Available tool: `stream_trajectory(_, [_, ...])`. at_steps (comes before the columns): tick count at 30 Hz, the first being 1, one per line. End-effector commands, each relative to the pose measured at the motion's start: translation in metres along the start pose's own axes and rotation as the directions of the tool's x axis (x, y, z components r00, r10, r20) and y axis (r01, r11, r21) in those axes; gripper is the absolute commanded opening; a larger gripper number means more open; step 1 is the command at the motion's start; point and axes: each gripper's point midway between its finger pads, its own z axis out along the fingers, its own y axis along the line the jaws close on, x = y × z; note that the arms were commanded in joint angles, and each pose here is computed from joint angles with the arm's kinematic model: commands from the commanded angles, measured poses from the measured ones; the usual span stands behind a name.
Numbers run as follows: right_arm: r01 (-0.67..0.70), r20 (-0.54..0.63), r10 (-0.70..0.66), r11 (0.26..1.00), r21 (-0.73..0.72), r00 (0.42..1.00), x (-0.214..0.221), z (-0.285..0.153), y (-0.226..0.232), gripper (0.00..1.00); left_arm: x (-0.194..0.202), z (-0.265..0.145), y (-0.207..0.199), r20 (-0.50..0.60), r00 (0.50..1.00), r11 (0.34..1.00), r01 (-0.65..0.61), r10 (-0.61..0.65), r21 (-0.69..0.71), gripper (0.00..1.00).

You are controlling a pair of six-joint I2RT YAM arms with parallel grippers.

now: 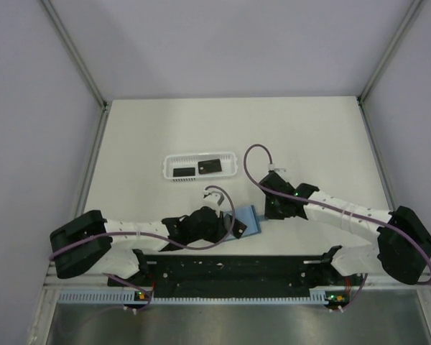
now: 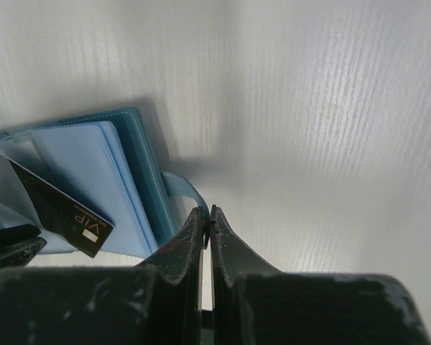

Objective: Put the credit cards into the card holder
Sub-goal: Insert the credit card into the card holder.

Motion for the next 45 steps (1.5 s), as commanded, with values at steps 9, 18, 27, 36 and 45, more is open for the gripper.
stream_trajectory(9, [0.077, 0.131, -0.064, 0.993, -0.095, 0.989, -0.041, -0.01, 0.02, 0.34, 0.021, 0.004, -0.016, -0.071, 0.997, 1.0, -0.006, 0.008, 0.02, 0.18])
stream_trajectory(18, [0.285, 0.262, -0.178, 0.842, -0.459, 0.948, -0.048, -0.057, 0.072, 0.52, 0.023, 0.005, -0.012, -0.07, 0.998, 1.0, -0.003, 0.003, 0.0, 0.18])
stream_trajectory(27, [0.267, 0.138, -0.246, 0.642, -0.719, 0.96, -0.017, -0.037, 0.097, 0.4, 0.03, 0.006, -0.004, -0.081, 0.997, 1.0, 0.003, -0.005, -0.017, 0.18])
stream_trajectory(36, [0.233, 0.08, -0.273, 0.594, -0.77, 0.959, -0.005, -0.017, 0.107, 0.38, 0.032, 0.006, -0.001, -0.084, 0.996, 1.0, 0.005, -0.007, -0.025, 0.18])
stream_trajectory(45, [0.195, 0.001, -0.276, 0.677, -0.709, 0.961, 0.006, 0.017, 0.095, 0.36, 0.031, 0.004, 0.005, -0.078, 0.997, 0.998, 0.003, -0.007, -0.055, 0.18])
